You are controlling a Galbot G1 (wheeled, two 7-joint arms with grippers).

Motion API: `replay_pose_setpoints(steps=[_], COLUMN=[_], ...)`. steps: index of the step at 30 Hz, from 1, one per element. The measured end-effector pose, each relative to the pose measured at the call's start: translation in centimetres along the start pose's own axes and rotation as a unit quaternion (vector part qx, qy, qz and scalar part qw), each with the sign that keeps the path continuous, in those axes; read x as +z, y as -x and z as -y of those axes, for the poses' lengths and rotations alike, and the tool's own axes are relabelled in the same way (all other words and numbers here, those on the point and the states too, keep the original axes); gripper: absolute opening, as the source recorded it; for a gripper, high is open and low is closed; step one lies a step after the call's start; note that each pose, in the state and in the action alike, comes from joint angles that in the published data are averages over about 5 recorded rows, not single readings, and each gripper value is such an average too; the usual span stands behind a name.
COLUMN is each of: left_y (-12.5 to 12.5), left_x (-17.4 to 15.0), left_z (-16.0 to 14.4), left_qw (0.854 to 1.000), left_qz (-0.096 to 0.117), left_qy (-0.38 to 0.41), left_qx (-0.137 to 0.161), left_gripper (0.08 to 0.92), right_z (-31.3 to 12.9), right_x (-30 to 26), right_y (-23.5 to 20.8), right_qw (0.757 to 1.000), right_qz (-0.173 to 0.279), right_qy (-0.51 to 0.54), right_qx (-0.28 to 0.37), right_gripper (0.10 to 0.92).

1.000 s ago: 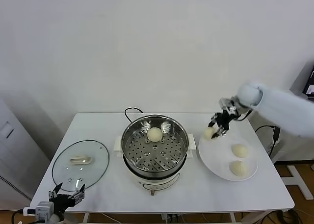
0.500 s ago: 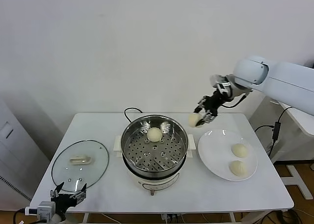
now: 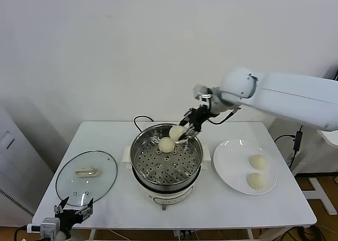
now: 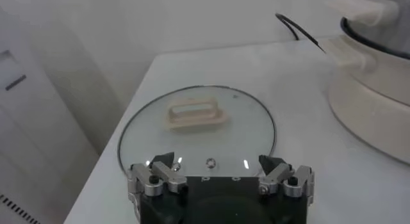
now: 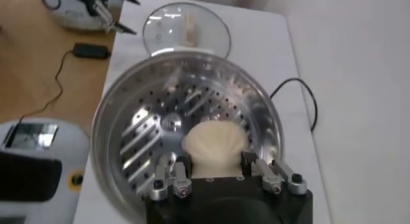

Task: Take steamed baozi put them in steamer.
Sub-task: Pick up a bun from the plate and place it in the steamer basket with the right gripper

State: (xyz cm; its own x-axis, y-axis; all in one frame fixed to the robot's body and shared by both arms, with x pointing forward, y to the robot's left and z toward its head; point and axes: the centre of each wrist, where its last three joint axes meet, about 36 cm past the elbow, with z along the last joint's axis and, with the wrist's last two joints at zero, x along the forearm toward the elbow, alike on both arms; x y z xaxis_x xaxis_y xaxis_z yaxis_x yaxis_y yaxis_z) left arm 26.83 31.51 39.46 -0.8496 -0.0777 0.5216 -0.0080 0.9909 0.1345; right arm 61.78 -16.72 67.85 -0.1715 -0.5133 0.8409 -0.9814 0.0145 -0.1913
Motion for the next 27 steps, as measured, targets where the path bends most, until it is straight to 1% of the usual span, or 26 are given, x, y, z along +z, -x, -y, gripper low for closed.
replay_pose_setpoints(steps=[14,27], left_y=[-0.1,-0.2], left_x=[0.4,0.6], left_z=[-0.2,-0.3], left_qw=[1.0,1.0], left_qz=[-0.002,-0.004], left_qy=[-0.003,-0.006], left_qx=[-0.007,-0.008], left_gripper=[0.823,0.823], right_z=[-1.4,-2.2], right_x=[-3.0,-4.0], right_y=[8.5,13.9], right_qw=[1.0,1.0], right_qz=[-0.009,-0.024], right_qy=[0.01,0.011], right_qx=[-0.004,-0.003], right_gripper=[0.475,0.475])
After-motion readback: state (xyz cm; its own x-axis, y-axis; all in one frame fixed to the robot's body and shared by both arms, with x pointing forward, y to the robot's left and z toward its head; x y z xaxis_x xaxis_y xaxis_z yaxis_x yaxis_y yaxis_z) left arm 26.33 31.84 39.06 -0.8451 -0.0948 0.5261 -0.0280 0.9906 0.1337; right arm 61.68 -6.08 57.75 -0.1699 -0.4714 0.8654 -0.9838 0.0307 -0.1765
